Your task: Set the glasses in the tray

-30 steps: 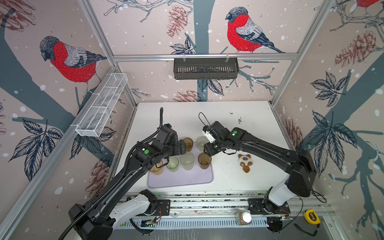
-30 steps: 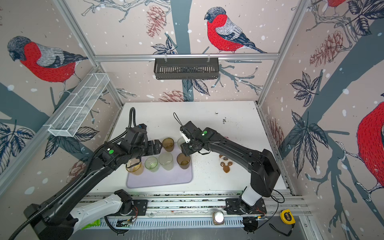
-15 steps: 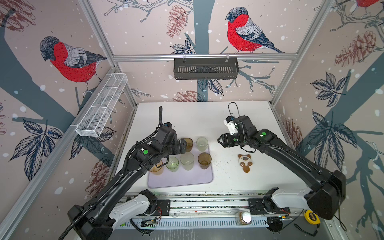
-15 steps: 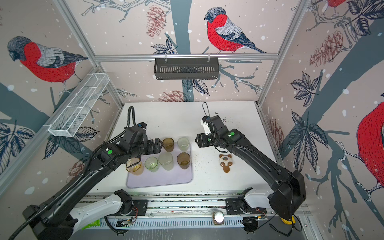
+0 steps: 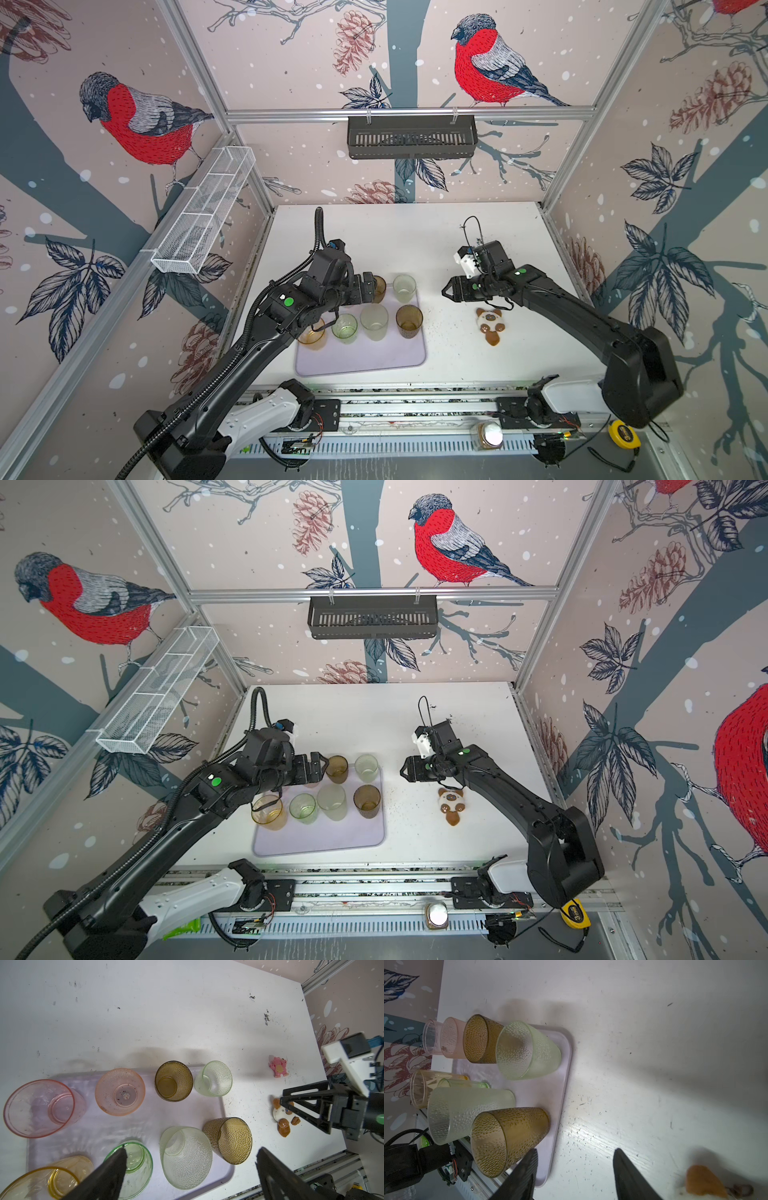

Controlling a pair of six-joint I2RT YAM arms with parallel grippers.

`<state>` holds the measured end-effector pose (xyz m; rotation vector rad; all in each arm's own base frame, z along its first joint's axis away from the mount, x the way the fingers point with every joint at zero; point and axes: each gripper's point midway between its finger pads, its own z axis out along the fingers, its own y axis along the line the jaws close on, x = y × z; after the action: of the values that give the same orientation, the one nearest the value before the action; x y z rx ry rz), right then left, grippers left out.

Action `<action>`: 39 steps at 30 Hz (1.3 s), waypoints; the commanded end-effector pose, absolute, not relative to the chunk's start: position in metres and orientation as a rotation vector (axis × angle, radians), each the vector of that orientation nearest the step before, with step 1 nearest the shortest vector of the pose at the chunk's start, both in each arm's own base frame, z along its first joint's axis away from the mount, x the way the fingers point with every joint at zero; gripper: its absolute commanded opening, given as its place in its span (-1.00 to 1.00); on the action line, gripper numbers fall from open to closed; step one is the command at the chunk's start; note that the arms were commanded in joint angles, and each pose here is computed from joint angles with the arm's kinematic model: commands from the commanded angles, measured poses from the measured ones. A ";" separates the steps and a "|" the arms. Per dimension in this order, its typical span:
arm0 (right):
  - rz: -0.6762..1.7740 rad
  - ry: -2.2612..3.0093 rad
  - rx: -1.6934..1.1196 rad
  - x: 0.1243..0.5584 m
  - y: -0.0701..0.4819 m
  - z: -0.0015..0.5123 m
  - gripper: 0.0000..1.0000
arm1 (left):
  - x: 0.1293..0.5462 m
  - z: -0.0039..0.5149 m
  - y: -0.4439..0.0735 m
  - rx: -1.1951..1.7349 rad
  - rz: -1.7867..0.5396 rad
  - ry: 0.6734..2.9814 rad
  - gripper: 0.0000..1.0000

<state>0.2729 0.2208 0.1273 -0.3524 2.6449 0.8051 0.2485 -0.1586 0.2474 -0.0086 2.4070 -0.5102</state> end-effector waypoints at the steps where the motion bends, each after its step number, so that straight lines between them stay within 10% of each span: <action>1: 0.891 2.603 -0.400 0.277 0.235 0.124 0.16 | 0.254 0.260 -0.164 0.019 -0.535 2.364 0.94; 39: 1.132 2.700 -0.507 0.265 0.293 0.039 -0.30 | 0.261 0.263 -0.171 0.012 -0.540 2.385 0.95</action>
<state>0.2611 0.2858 0.0344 -0.5025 2.7292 1.0933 0.2596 -0.1714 0.2589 0.0205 2.3988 -0.5388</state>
